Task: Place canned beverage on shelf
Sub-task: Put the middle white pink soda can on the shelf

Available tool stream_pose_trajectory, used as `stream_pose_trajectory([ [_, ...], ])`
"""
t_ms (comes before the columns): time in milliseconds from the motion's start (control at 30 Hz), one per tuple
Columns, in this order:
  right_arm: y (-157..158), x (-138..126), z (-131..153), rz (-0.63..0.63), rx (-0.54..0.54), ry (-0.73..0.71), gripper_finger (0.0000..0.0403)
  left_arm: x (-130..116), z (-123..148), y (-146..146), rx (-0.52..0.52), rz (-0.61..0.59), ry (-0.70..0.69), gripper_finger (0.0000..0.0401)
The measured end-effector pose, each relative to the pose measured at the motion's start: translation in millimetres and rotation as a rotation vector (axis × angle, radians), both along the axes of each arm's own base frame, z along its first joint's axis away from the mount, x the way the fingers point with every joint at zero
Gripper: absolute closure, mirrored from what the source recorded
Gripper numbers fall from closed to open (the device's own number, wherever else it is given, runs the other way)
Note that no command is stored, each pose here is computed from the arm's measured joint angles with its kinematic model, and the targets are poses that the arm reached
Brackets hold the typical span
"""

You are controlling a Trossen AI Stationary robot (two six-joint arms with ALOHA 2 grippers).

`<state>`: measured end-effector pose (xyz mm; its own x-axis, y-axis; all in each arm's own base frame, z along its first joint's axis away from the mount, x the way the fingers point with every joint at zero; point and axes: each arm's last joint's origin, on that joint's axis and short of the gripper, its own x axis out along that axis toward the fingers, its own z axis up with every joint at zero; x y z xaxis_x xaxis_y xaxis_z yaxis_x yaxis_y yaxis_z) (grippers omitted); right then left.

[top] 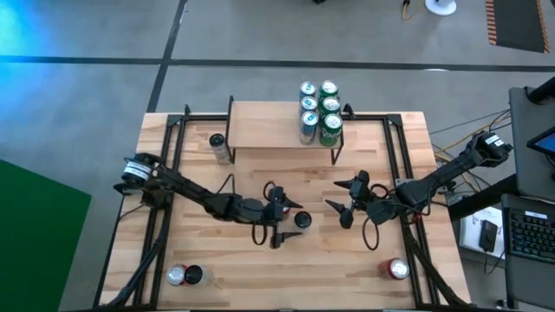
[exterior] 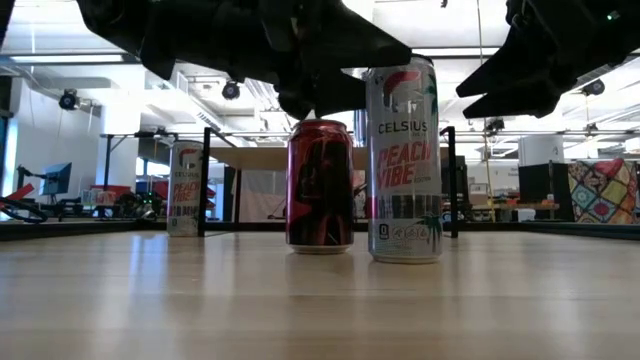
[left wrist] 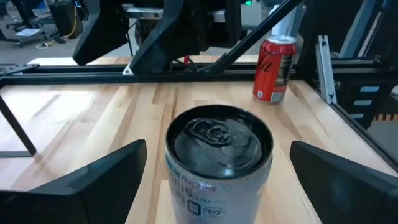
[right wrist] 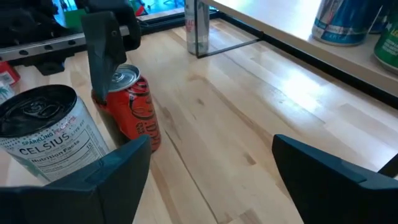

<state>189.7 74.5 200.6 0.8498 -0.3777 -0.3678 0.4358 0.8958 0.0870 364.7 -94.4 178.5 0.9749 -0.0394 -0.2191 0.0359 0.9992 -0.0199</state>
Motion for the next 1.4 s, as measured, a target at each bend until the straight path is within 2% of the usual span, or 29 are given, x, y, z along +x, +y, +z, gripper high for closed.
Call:
stream_pose_trajectory([
  [200, 0.0, 0.0, 0.1, 0.0, 0.0, -0.001, 0.0078, 7.7, -5.2, -2.0, -0.002, 0.001, -0.012, 0.002],
  [333, 0.0, 0.0, 0.1, 0.0, -0.001, 0.0, 0.0078, 17.6, -13.3, -4.8, 0.004, 0.001, 0.0, 0.0035],
  [467, -0.2, -0.2, -0.3, 0.0, -0.006, 0.004, 0.0078, 24.0, -14.3, -5.5, 0.002, 0.034, -0.009, 0.0075],
  [633, -0.6, -1.2, -1.7, 0.0, -0.014, 0.022, 0.0078, 22.7, -11.9, -3.1, 0.003, 0.073, 0.01, 0.0161],
  [867, -0.6, -1.2, -1.4, -0.003, -0.007, 0.017, 0.0078, 15.1, 1.4, -0.7, 0.036, 0.065, 0.06, 0.0162],
  [967, -0.6, -1.2, -1.6, -0.017, 0.024, 0.004, 0.0078, 10.0, 17.6, 2.5, 0.062, 0.061, 0.044, 0.0162],
  [1167, -0.7, -1.2, -2.0, -0.023, 0.037, 0.0, 0.0078, -6.7, 71.2, 18.2, 0.098, 0.078, -0.068, 0.0155],
  [1400, -1.2, -1.1, -2.6, -0.029, 0.039, 0.001, 0.0078, -28.8, 123.5, 67.2, 0.146, 0.18, -0.019, 0.0155],
])
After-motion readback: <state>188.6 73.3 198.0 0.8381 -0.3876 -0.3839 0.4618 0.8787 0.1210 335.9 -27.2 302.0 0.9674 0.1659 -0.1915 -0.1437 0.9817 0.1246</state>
